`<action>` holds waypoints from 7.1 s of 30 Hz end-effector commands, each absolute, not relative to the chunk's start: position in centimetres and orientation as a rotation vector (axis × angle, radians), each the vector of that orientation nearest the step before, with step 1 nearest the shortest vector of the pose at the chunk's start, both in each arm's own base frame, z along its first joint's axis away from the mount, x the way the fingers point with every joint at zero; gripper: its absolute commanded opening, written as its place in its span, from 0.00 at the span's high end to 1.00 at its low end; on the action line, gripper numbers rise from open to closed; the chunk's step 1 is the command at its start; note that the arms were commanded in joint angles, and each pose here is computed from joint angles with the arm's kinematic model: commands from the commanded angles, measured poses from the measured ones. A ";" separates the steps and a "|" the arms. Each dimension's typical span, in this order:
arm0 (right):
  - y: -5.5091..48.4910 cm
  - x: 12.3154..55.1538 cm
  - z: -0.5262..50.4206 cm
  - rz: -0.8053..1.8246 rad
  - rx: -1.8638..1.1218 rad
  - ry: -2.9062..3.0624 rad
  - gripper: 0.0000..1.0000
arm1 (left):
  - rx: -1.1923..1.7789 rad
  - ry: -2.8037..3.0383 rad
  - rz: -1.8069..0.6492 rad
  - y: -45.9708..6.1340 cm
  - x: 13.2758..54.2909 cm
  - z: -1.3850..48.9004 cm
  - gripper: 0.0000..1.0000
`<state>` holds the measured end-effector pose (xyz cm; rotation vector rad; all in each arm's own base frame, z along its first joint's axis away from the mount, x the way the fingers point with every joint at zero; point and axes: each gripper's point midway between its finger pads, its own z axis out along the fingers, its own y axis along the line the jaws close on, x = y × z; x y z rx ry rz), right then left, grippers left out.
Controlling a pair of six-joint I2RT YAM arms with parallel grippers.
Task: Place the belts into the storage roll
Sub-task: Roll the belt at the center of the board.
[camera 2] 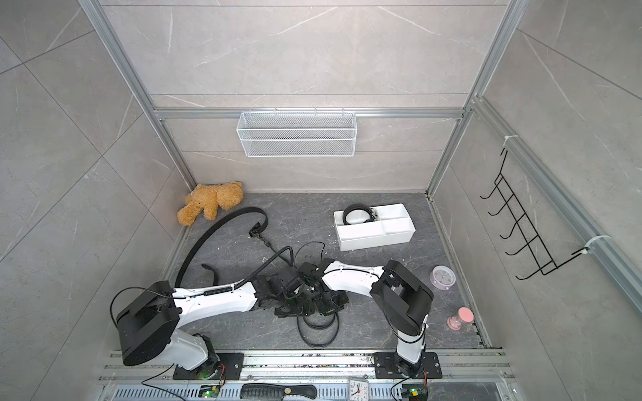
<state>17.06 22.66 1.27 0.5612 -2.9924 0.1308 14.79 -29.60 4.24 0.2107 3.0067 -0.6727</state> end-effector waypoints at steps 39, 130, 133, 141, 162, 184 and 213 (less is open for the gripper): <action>28.0 17.7 0.4 -0.083 0.543 -3.096 0.80 | -0.406 3.146 -0.351 -23.6 12.9 0.5 0.51; 36.3 37.7 -2.5 0.239 1.109 -3.004 0.14 | 0.535 3.234 -0.183 -18.6 15.4 0.2 1.00; 34.4 38.0 -2.3 0.272 1.069 -2.982 0.17 | 0.434 3.245 -0.141 -17.5 16.2 0.4 1.00; 29.7 37.2 -2.9 0.333 0.944 -2.942 0.23 | 0.253 3.253 -0.064 -14.9 18.2 0.2 1.00; 24.3 30.1 -2.6 0.198 0.437 -3.106 0.58 | 0.139 3.215 0.158 -12.9 22.6 -1.7 0.74; 15.5 23.4 -1.2 0.247 0.063 -3.179 0.91 | -0.025 3.273 0.295 -11.6 24.5 -4.7 0.76; 7.2 18.1 2.2 0.373 -0.237 -3.205 1.00 | -0.226 3.186 0.405 -10.2 25.6 -5.0 0.75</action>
